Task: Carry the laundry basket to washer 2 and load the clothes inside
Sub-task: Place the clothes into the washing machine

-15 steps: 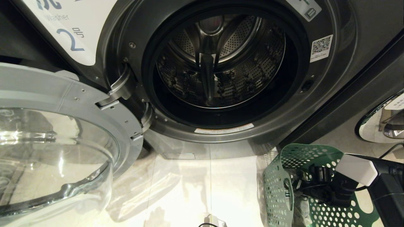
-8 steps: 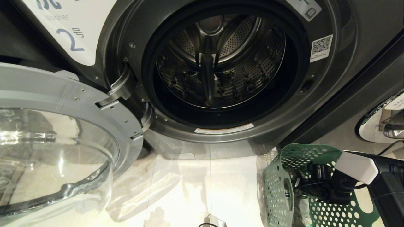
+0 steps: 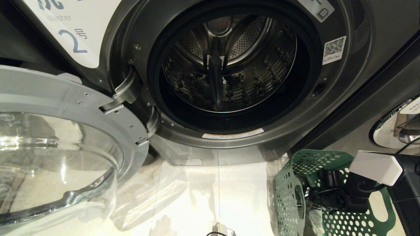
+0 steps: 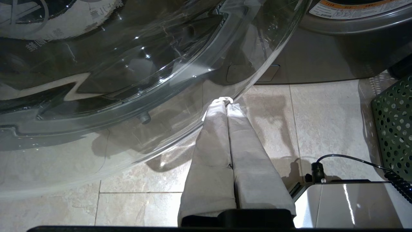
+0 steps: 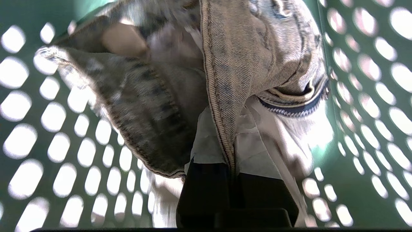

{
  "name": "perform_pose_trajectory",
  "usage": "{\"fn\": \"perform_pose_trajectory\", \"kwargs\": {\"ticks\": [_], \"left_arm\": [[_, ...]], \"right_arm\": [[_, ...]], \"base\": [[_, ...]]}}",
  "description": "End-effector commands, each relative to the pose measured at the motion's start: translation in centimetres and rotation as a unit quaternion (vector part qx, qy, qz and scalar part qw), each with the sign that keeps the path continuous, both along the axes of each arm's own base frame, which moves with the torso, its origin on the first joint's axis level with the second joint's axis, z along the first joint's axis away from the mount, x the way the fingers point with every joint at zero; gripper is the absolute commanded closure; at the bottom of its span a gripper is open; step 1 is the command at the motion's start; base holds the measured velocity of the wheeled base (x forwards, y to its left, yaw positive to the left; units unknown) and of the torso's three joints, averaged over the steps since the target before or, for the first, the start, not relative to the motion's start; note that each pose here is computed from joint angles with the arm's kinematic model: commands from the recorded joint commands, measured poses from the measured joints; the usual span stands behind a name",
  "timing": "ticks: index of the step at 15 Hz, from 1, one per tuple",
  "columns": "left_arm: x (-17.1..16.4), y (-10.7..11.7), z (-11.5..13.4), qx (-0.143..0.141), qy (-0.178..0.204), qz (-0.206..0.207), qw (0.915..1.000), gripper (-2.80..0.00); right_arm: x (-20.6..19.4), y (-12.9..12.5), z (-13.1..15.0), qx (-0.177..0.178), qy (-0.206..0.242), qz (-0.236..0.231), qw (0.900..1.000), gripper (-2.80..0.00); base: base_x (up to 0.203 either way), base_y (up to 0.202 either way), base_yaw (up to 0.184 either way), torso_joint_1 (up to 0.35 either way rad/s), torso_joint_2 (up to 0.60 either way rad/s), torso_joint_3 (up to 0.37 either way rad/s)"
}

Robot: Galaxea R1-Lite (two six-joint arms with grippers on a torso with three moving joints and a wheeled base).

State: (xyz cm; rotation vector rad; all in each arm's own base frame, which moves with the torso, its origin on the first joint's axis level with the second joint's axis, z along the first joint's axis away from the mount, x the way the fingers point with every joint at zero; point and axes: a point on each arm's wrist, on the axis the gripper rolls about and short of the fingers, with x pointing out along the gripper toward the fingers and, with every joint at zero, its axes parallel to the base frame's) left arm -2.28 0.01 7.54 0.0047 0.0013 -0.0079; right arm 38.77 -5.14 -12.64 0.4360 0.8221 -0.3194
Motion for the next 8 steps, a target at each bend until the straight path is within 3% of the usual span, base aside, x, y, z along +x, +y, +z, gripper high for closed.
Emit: {"fn": "perform_pose_trajectory", "kwargs": {"ticks": [1, 5, 8], "left_arm": [[0.0, 0.0, 0.0, 0.000, 0.000, 0.000, 1.0000, 0.00], [0.0, 0.0, 0.0, 0.000, 0.001, 0.000, 1.0000, 0.00], [0.0, 0.0, 0.0, 0.000, 0.001, 0.000, 1.0000, 0.00]], "right_arm": [[-1.6, 0.4, 3.6, 0.005, -0.006, 0.006, 1.000, 0.00], [-6.4, 1.0, 8.3, 0.014, 0.013, 0.013, 1.000, 0.00], [-9.7, 1.7, 12.4, 0.013, -0.009, 0.023, 1.000, 0.00]], "base": [[0.000, 0.000, 0.000, 0.000, 0.00, 0.000], [0.000, 0.000, 0.000, 0.000, 0.00, 0.000], [0.000, 0.000, 0.000, 0.000, 0.00, 0.000]]}}
